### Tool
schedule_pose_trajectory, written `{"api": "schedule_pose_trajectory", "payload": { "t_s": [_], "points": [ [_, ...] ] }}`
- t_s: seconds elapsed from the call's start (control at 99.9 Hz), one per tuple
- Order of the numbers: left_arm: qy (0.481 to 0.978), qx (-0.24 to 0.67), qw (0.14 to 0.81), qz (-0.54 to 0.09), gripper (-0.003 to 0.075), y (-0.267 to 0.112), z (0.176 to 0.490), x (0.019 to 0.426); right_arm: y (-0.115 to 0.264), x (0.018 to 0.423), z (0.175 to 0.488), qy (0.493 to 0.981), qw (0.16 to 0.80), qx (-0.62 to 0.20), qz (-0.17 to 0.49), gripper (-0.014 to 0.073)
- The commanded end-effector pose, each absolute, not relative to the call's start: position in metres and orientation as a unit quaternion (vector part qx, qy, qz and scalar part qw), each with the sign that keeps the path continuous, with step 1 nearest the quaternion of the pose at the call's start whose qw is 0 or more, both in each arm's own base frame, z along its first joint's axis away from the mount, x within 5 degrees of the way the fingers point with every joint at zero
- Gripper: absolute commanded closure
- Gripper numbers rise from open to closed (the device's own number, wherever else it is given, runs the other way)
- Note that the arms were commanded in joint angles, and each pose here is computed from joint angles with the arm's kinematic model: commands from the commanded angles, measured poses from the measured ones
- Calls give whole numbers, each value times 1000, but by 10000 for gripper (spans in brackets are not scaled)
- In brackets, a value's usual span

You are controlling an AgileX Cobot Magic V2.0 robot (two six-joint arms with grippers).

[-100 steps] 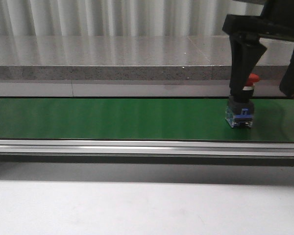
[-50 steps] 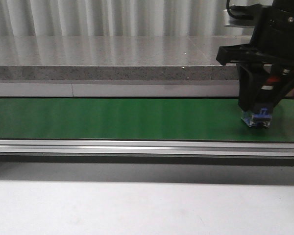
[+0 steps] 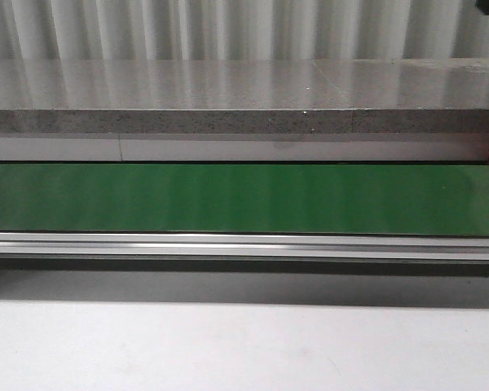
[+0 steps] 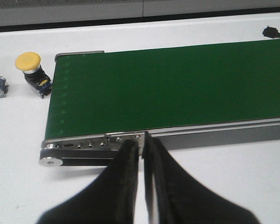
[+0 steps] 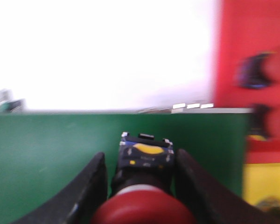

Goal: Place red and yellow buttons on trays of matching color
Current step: 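Lift the red button and lower it into the red tray with the right gripper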

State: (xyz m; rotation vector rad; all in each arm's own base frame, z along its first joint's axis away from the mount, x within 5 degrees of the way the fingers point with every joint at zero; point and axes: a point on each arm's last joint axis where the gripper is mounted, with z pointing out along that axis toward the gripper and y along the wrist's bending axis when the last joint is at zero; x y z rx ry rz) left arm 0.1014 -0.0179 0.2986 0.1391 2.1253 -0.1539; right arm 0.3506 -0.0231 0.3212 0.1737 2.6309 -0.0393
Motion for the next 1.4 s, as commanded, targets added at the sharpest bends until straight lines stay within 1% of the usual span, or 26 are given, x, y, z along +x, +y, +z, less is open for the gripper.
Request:
{"api": "schedule_pose_trajectory", "payload": {
  "t_s": [0.0, 0.19, 0.38, 0.57, 0.66, 0.851, 0.971, 1.071, 1.171, 1.221, 1.271, 1.391],
  "points": [
    [847, 54, 524, -72, 726, -19, 313, 105, -53, 342, 356, 945, 309, 92, -45, 506],
    [847, 54, 524, -72, 726, -19, 313, 105, -112, 336, 356, 926, 330, 168, -74, 506],
    [847, 54, 524, -72, 726, -19, 313, 105, -160, 342, 338, 916, 323, 222, -92, 506],
    [847, 54, 524, -72, 726, -19, 313, 105, -196, 360, 322, 905, 320, 266, -90, 506],
    [847, 54, 524, -72, 726, -19, 313, 105, -205, 372, 311, 905, 312, 278, -76, 506],
    [847, 54, 524, -72, 726, -19, 313, 105, -218, 398, 274, 912, 288, 285, -60, 506],
    [847, 54, 524, -72, 726, -19, 313, 105, -222, 411, 256, 911, 287, 292, -47, 506],
    [847, 54, 524, -72, 726, -19, 313, 105, -226, 417, 243, 911, 286, 293, -46, 506],
    [847, 54, 524, -72, 726, -19, 313, 105, -227, 419, 239, 911, 286, 293, -46, 501],
    [847, 54, 524, -72, 726, -19, 313, 105, -227, 419, 239, 911, 287, 293, -46, 479],
    [847, 54, 524, -72, 726, -19, 313, 105, -227, 419, 239, 911, 288, 293, -46, 430],
    [847, 54, 524, -72, 726, -19, 313, 105, -227, 419, 240, 909, 293, 292, -47, 252]
  ]
}}
